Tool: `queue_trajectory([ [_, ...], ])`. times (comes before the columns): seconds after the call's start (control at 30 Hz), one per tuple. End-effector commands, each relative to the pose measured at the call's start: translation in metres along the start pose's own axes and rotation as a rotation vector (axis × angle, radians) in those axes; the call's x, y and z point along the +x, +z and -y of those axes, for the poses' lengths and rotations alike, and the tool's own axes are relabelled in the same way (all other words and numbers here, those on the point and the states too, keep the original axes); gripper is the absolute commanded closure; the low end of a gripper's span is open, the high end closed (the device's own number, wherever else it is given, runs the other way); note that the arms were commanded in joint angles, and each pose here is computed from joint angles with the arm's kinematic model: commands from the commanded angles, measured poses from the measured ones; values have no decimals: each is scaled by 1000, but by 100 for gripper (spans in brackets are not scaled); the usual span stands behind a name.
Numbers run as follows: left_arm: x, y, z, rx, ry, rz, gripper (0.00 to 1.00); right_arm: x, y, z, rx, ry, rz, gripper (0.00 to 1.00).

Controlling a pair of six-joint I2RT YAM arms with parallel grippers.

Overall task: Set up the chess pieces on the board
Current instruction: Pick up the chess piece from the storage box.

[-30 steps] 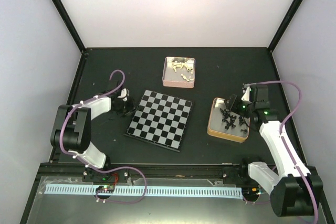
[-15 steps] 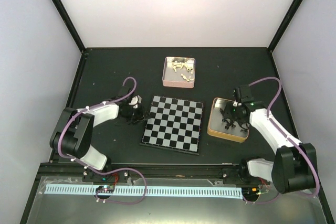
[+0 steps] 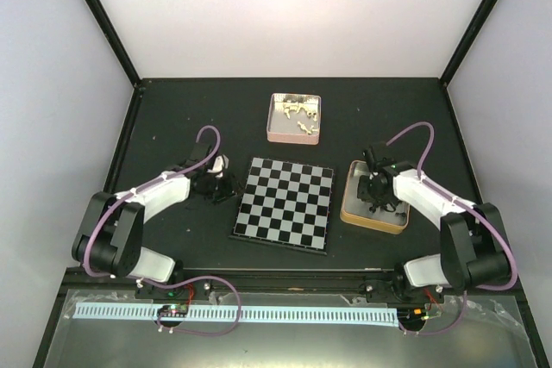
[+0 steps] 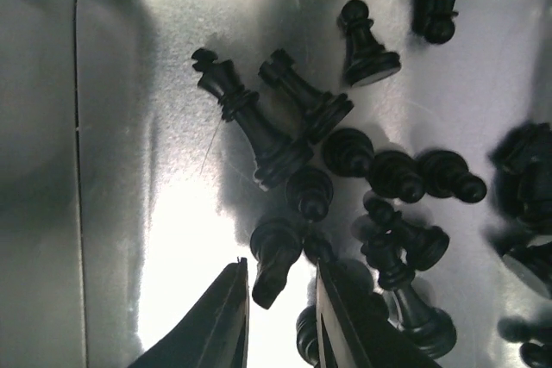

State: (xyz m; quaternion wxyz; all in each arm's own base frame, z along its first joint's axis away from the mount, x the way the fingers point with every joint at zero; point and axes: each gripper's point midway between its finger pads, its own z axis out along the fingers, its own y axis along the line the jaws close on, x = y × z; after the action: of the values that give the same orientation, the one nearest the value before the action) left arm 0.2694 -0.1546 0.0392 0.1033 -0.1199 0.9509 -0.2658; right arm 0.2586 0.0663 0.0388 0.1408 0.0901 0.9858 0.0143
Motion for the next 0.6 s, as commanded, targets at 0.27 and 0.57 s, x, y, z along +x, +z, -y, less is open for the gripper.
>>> queue_trajectory([
  [0.27, -8, -17, 1, -42, 32, 62, 47, -20, 0, -2, 34, -22, 58, 99],
  [0.57, 5, -31, -5, -57, 37, 75, 42, -34, -62, -14, -39, -29, 216, 99],
])
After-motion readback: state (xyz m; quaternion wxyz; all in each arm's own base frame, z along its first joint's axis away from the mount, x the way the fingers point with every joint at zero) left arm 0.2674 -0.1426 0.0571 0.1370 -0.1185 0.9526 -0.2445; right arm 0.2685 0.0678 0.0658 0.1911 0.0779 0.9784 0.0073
